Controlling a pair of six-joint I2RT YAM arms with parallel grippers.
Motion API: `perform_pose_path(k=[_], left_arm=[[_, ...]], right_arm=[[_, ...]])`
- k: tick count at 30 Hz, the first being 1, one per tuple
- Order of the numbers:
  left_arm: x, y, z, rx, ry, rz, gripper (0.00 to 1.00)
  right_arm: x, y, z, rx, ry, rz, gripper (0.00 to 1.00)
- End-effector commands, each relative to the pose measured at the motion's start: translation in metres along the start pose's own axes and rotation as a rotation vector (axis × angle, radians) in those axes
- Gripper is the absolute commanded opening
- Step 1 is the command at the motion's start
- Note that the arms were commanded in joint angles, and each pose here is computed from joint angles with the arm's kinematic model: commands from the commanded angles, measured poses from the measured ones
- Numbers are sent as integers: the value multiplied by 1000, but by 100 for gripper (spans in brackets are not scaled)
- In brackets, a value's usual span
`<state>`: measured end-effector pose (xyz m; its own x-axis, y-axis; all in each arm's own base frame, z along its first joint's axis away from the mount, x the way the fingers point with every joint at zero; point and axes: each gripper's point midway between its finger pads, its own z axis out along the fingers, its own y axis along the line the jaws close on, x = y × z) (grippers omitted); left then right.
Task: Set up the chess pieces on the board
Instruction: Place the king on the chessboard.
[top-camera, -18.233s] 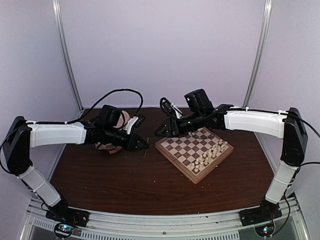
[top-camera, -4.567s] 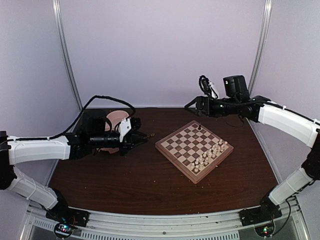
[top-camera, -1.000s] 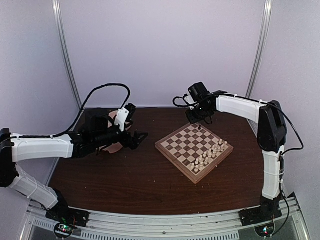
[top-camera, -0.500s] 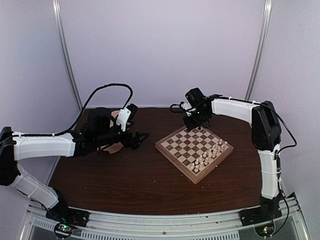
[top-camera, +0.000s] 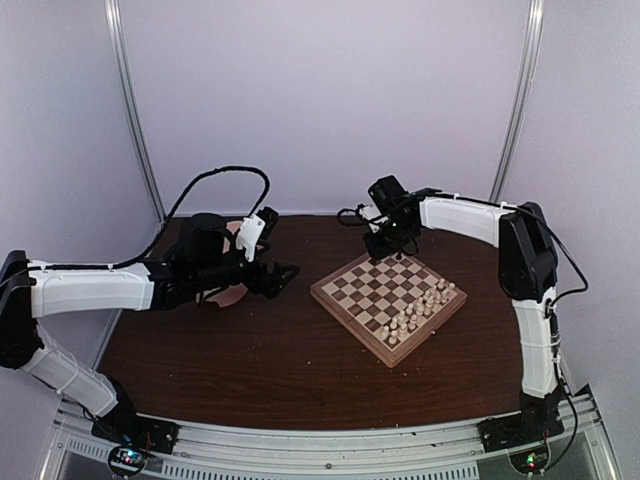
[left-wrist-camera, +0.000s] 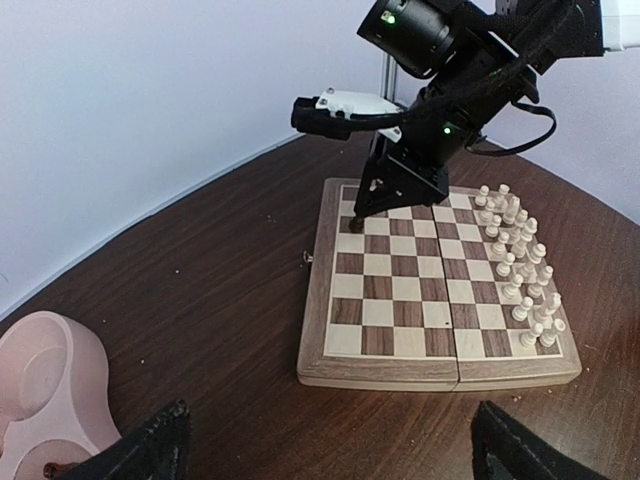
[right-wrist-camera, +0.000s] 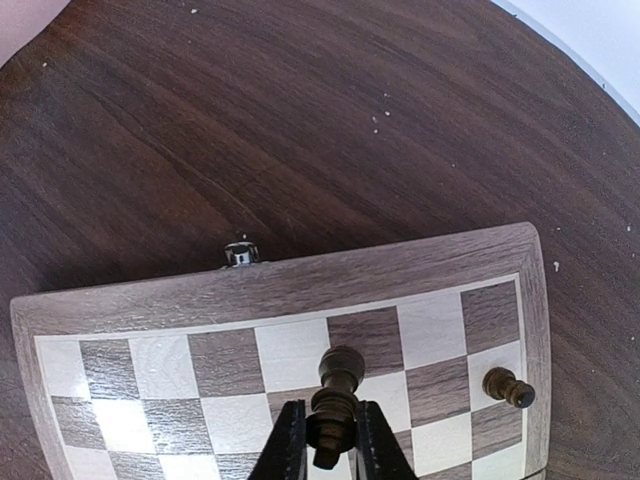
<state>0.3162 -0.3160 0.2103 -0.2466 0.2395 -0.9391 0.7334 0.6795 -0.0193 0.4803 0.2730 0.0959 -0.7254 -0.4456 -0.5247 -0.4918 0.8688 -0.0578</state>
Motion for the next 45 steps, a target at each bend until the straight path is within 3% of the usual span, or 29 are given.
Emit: perform_pose_path(k=[1, 16, 22, 26, 36, 45], left_arm=[[-19, -2, 1, 11, -46, -4, 98], [-14, -2, 6, 14, -25, -6, 98], [-12, -2, 7, 11, -23, -12, 98], [-13, -2, 6, 10, -24, -10, 98], [-13, 0, 3, 0, -27, -9, 98], [-12, 0, 2, -2, -28, -8, 98]], right_arm=[[-5, 9, -1, -52, -1, -16, 2], [0, 22, 4, -125, 33, -43, 8], [-5, 20, 4, -114, 19, -40, 41], [-13, 19, -2, -108, -8, -35, 53], [-27, 14, -22, -91, -91, -9, 57], [-15, 2, -16, -20, -55, -5, 49]])
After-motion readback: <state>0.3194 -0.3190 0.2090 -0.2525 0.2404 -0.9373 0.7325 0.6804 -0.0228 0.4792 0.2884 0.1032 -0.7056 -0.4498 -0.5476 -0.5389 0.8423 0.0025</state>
